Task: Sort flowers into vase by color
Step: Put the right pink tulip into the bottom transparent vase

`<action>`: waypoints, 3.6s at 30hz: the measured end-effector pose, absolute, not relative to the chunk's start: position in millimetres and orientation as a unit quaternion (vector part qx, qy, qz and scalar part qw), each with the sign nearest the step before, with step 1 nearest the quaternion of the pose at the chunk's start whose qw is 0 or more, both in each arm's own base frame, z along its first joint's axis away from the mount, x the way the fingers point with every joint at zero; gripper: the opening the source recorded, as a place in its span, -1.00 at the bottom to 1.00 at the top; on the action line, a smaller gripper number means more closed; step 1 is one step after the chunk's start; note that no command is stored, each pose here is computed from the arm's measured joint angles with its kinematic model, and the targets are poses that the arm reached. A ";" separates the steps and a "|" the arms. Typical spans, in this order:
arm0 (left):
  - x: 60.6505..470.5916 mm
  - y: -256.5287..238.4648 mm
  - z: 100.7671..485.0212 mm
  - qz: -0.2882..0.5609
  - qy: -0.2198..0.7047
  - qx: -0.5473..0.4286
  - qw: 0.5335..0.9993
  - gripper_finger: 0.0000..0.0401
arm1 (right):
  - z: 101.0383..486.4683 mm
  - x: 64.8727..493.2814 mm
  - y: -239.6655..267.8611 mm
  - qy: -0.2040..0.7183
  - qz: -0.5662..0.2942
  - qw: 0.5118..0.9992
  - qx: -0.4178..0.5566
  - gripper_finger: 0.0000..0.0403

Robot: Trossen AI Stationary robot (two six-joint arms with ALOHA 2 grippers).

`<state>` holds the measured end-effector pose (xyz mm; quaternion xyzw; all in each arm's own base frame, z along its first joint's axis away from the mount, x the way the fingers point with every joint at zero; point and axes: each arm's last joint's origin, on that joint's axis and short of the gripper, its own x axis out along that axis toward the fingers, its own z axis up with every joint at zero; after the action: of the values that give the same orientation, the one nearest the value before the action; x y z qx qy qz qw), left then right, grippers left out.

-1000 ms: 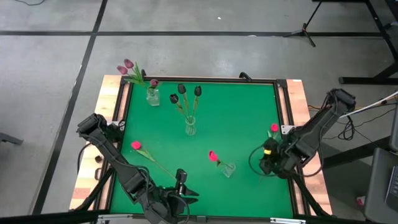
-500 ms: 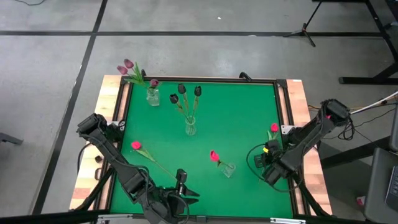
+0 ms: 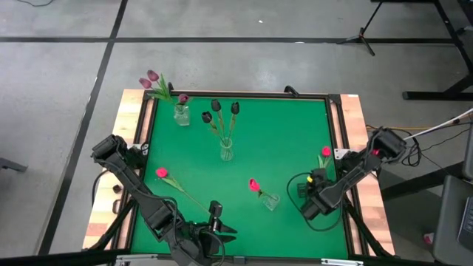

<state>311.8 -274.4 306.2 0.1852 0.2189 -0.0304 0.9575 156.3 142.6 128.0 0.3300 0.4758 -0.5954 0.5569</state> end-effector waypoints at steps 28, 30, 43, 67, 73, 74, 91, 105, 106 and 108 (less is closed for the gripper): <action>308.3 -284.1 317.3 0.003 0.161 0.182 0.970 -0.64 | 149.1 169.4 147.8 0.411 -0.586 0.620 0.320 -0.99; 304.8 -287.4 319.8 0.004 0.153 0.188 0.970 -0.64 | 153.5 170.7 146.9 0.391 -0.579 0.639 0.320 -0.99; 293.9 -292.4 327.9 0.022 0.136 0.202 0.970 -0.64 | 192.0 180.1 136.6 0.132 -0.460 0.825 0.301 -1.00; 297.8 -287.2 326.6 0.032 0.143 0.208 0.967 -0.64 | 213.8 183.8 175.5 -0.054 -0.333 0.918 0.209 -1.00; 298.3 -286.7 326.6 0.033 0.143 0.208 0.967 -0.64 | 258.2 189.6 183.1 -0.032 -0.336 0.928 0.159 -1.00; 298.3 -286.7 326.6 0.033 0.143 0.208 0.967 -0.64 | 267.5 189.5 182.9 -0.028 -0.337 0.929 0.149 -1.00; 305.1 -278.8 326.4 0.045 0.147 0.206 0.966 -0.64 | 429.7 118.4 153.5 0.018 -0.245 0.969 0.002 -1.00; 315.4 -267.2 326.4 0.063 0.151 0.198 0.967 -0.64 | 409.5 44.9 79.4 0.009 -0.089 0.994 0.061 -1.00; 316.3 -266.1 326.4 0.064 0.151 0.194 0.967 -0.64 | 404.8 44.0 76.2 0.008 -0.088 0.993 0.075 -1.00; 317.4 -264.9 326.4 0.067 0.151 0.189 0.968 -0.64 | 394.0 43.6 73.6 0.005 -0.088 0.991 0.098 -1.00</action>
<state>317.4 -264.9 326.4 0.1894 0.1515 0.0670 0.9678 43.6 73.6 394.0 0.0982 0.0049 -0.0876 0.9913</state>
